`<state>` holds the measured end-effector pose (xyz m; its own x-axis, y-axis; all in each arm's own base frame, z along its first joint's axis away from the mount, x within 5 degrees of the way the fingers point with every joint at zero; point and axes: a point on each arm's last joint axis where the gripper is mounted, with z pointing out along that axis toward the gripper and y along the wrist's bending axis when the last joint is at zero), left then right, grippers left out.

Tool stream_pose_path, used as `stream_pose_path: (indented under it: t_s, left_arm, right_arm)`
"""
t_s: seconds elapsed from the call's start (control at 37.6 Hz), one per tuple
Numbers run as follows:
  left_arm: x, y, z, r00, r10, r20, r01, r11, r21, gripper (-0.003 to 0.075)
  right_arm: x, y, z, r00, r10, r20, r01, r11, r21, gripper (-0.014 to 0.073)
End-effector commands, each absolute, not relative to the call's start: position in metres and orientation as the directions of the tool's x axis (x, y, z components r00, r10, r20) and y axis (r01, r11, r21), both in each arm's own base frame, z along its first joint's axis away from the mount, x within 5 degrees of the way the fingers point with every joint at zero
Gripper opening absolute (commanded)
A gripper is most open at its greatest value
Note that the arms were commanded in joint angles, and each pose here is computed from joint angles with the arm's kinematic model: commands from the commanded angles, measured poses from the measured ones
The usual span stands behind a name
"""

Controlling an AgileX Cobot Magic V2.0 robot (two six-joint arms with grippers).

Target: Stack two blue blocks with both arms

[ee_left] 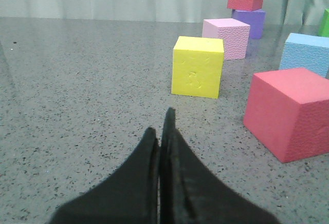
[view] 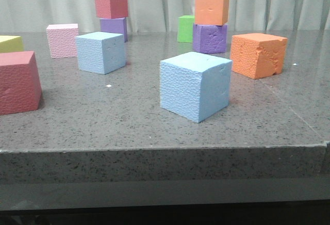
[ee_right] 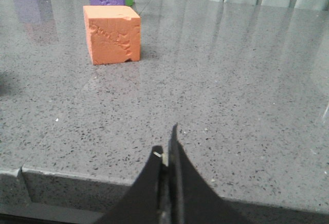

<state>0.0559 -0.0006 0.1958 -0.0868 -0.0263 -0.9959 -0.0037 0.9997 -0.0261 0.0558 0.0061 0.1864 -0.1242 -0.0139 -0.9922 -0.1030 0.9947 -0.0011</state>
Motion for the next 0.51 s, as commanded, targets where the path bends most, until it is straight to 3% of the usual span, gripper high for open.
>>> stream_pose_path:
  t_s: [0.0,0.35,0.48]
  left_arm:
    - [0.055,0.0,0.204,0.015,-0.031,-0.999,-0.012,0.999,-0.032,-0.002]
    - [0.055,0.001,0.209,0.072,-0.034,-0.997,-0.016,0.999,-0.036,-0.002]
    - [0.054,0.002,0.217,0.159,-0.135,-0.978,-0.013,0.99,-0.139,-0.002]
  right_arm:
    - [0.055,0.005,0.197,-0.017,-0.022,-1.0,-0.093,0.995,-0.02,-0.0066]
    - [0.055,0.005,0.2,0.019,-0.017,-1.0,-0.092,0.996,-0.019,-0.0066]
    - [0.055,0.005,0.206,0.083,0.004,-0.997,-0.09,0.996,-0.004,-0.0066]
